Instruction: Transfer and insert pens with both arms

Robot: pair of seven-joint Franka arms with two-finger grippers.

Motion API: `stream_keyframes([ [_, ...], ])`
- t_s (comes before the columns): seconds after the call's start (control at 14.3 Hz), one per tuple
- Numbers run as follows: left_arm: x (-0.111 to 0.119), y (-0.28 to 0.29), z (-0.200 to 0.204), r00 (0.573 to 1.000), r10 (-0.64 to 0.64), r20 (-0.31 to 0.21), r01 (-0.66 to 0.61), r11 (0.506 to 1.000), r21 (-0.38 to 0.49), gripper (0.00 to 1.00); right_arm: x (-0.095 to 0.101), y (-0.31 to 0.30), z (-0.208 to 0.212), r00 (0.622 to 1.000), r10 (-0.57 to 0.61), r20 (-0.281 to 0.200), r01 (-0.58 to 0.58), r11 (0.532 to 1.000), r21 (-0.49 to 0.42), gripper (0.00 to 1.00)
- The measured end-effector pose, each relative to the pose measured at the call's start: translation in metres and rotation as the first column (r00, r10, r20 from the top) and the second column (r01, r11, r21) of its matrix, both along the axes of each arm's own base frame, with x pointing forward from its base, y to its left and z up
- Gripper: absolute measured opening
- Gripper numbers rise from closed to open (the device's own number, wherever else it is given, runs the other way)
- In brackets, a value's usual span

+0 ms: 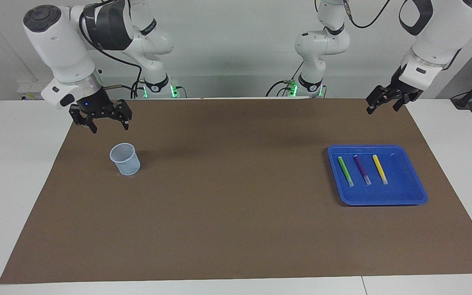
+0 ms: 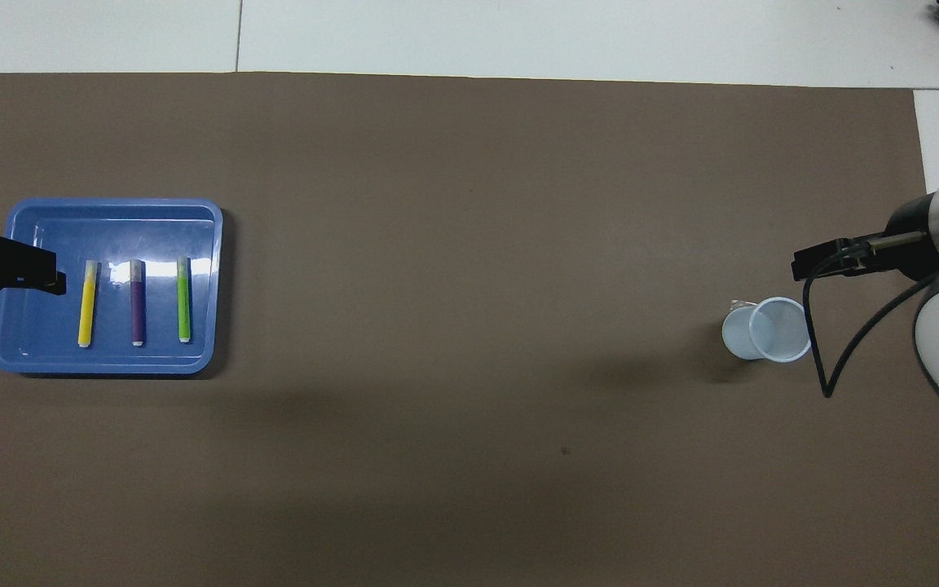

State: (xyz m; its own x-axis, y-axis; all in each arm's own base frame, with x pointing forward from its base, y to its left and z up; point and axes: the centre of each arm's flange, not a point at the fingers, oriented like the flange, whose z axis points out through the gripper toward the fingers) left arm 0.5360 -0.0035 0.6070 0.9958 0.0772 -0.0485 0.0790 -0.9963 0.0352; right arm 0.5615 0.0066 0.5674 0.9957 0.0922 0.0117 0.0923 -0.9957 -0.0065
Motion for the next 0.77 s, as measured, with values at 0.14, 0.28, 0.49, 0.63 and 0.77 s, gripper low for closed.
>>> stream_keyframes([
  [0.14,0.0000,0.0001,0.0000,1.000,0.000,0.000,0.000,1.000,0.000,1.00,0.0000,0.0000,0.0000,1.000,0.000,0.000,0.000,1.000,0.000,1.00],
  [0.28,0.0000,0.0016,0.0000,1.000,0.003,0.000,-0.003,1.000,0.000,1.00,0.0000,0.0000,0.0000,1.000,0.000,0.000,0.000,1.000,0.000,1.00],
  [0.49,0.0000,0.0050,0.0000,1.000,0.009,0.000,-0.009,1.000,0.000,1.00,0.0000,0.0000,0.0000,1.000,0.000,0.000,0.000,1.000,0.000,1.00],
  [0.63,0.0000,0.0066,0.0000,1.000,0.012,0.000,-0.012,1.000,-0.001,1.00,0.0000,0.0000,0.0000,1.000,0.000,0.000,0.000,1.000,0.000,1.00],
  [0.77,0.0000,0.0067,0.0000,1.000,0.013,0.000,-0.013,1.000,-0.001,1.00,0.0000,0.0000,0.0000,1.000,0.000,0.000,0.000,1.000,0.000,1.00],
])
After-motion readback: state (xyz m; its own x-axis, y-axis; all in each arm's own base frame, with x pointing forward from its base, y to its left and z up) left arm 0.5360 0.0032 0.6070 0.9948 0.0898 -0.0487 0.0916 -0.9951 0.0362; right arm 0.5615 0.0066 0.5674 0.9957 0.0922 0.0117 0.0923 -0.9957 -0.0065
